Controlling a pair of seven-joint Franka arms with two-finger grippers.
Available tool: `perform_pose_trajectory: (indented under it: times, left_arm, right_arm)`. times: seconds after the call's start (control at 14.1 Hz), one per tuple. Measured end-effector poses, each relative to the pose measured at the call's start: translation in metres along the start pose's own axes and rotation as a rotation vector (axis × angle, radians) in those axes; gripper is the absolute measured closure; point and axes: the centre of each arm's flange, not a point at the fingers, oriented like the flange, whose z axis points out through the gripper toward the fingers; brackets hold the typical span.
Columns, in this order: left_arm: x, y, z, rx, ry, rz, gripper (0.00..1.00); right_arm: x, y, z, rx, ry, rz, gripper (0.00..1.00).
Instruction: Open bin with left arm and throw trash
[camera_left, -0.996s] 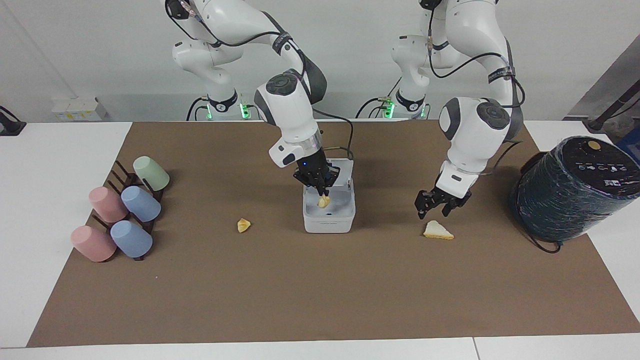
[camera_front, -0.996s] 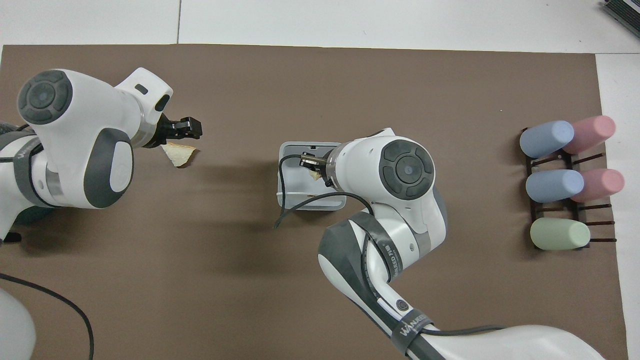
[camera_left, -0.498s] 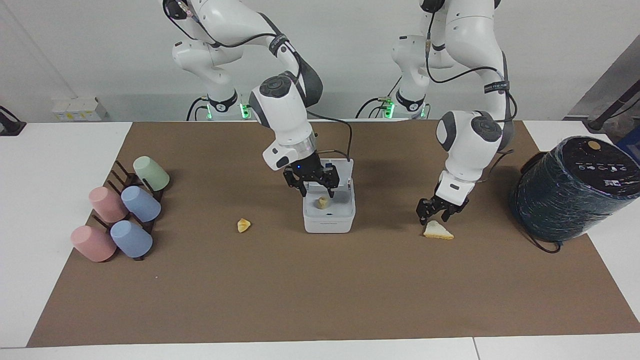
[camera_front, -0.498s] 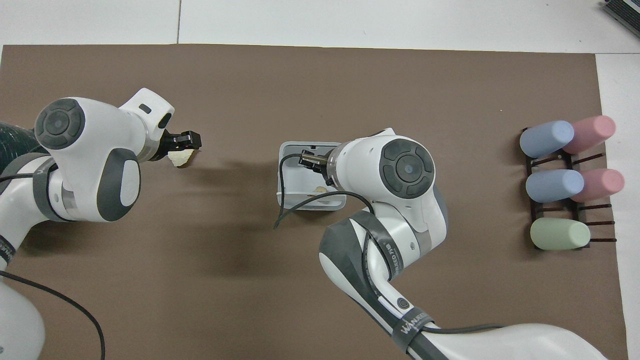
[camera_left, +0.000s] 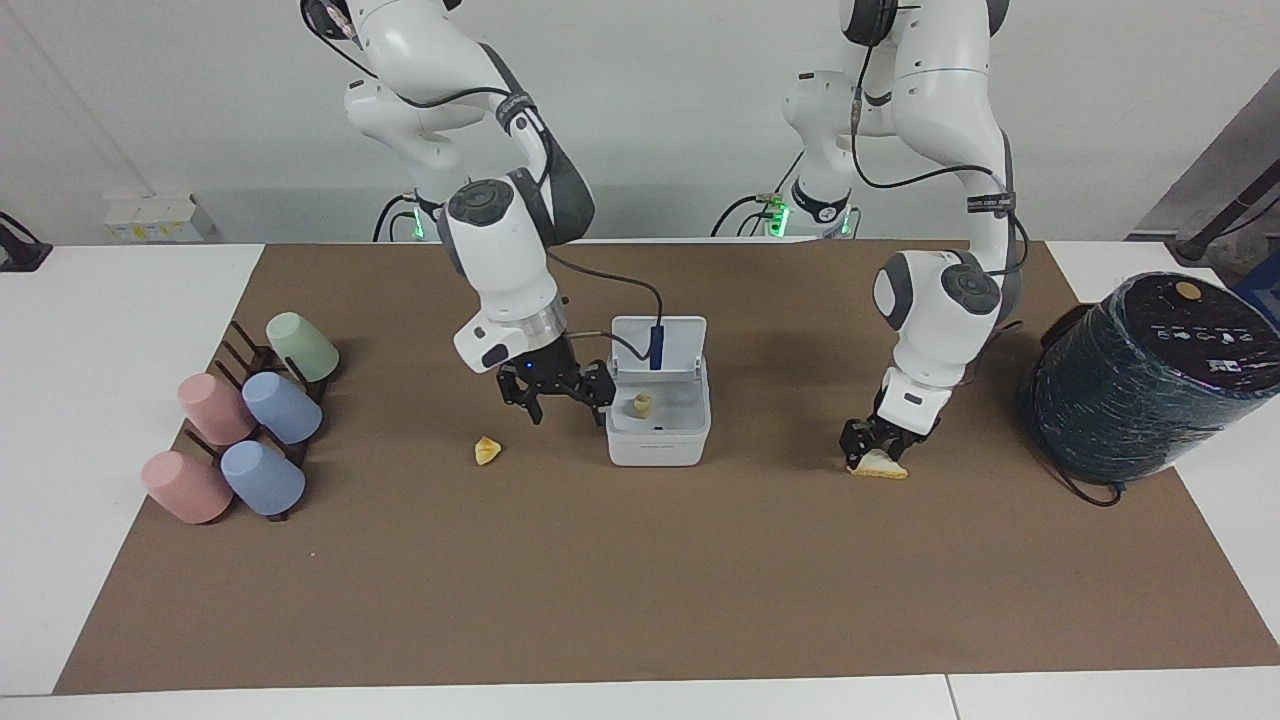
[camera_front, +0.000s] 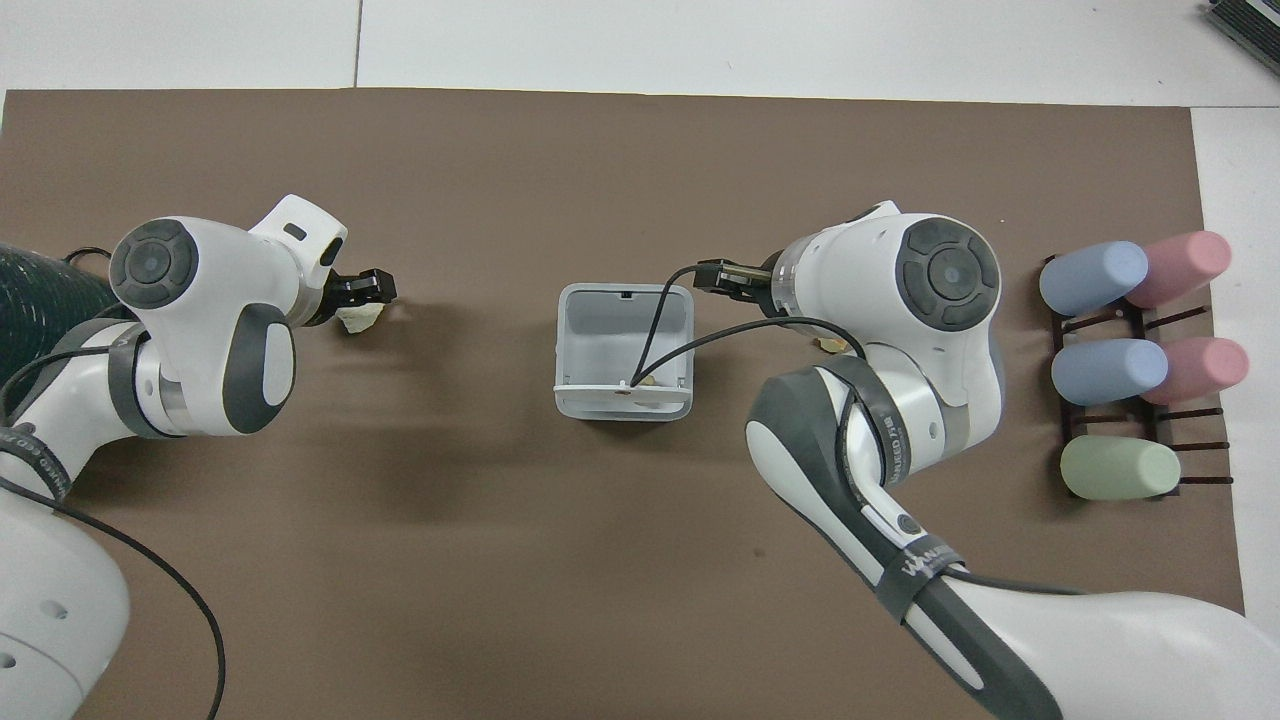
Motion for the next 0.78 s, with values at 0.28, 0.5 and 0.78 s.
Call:
perform_pose_trajectory:
  times: [0.28, 0.5, 0.78]
  left_arm:
    - [-0.006, -0.002, 0.01, 0.002, 0.001, 0.0, 0.26]
    - [-0.007, -0.002, 0.011, 0.0, 0.007, 0.001, 0.32]
    - [-0.008, 0.004, 0.01, -0.004, 0.01, 0.01, 0.71]
  right_arm:
    - [0.004, 0.071, 0.031, -0.006, 0.086, -0.188, 0.0]
    - [-0.005, 0.124, 0.054, -0.029, 0.136, -0.299, 0.0]
    - [-0.028, 0.157, 0.074, -0.051, 0.14, -0.356, 0.0]
